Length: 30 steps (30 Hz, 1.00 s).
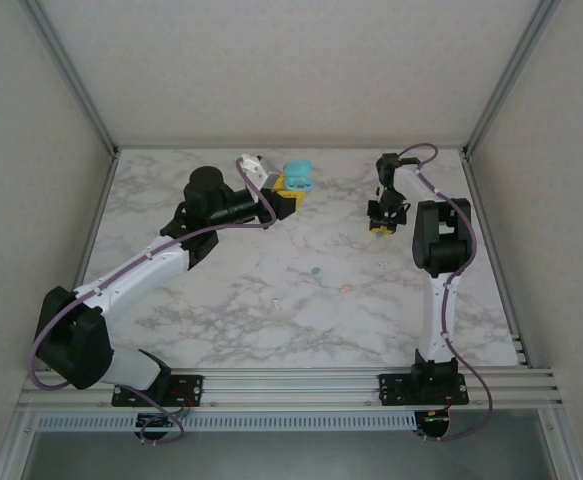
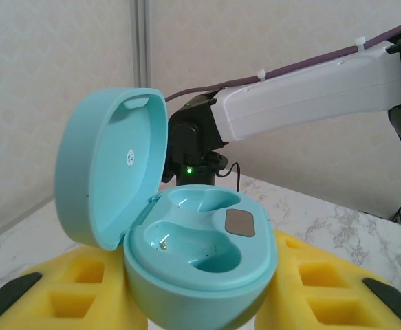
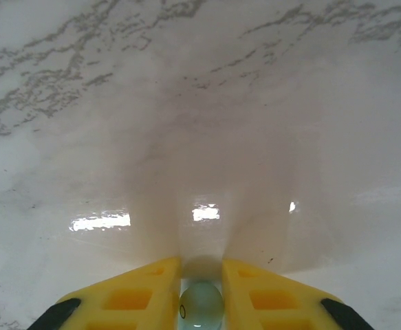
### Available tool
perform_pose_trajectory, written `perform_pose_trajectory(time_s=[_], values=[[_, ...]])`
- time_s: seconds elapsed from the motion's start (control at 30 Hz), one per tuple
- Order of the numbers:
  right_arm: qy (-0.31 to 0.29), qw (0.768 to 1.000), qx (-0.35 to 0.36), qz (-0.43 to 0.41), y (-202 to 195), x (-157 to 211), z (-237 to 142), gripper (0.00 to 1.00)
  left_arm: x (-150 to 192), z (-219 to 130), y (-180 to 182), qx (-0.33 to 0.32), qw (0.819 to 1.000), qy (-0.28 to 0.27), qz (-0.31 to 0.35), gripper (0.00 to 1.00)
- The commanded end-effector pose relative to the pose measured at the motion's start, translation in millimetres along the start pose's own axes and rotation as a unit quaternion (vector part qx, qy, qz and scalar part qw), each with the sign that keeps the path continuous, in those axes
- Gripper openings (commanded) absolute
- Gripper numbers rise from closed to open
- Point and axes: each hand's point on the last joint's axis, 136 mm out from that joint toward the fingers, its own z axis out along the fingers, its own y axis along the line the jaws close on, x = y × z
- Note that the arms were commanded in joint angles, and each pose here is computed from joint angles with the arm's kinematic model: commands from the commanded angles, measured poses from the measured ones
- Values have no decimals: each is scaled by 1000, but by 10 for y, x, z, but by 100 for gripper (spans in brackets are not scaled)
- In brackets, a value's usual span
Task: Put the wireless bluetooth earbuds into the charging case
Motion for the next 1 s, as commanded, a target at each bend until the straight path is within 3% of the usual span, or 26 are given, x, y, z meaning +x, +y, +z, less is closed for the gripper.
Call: perform_pose_trajectory(time_s=[0.0,0.1,0.97], values=[[23,1000,0,5,7,138,26,23,-229,-44,2,-7,1000,-22,18,26],[23,1000,-5,7,27,140,2,28,-226,-49,4,-8,1000,-22,19,26],[9,1000,13,17,-29,117,-12,30,-220,-41,5,-7,1000,-17,16,26]])
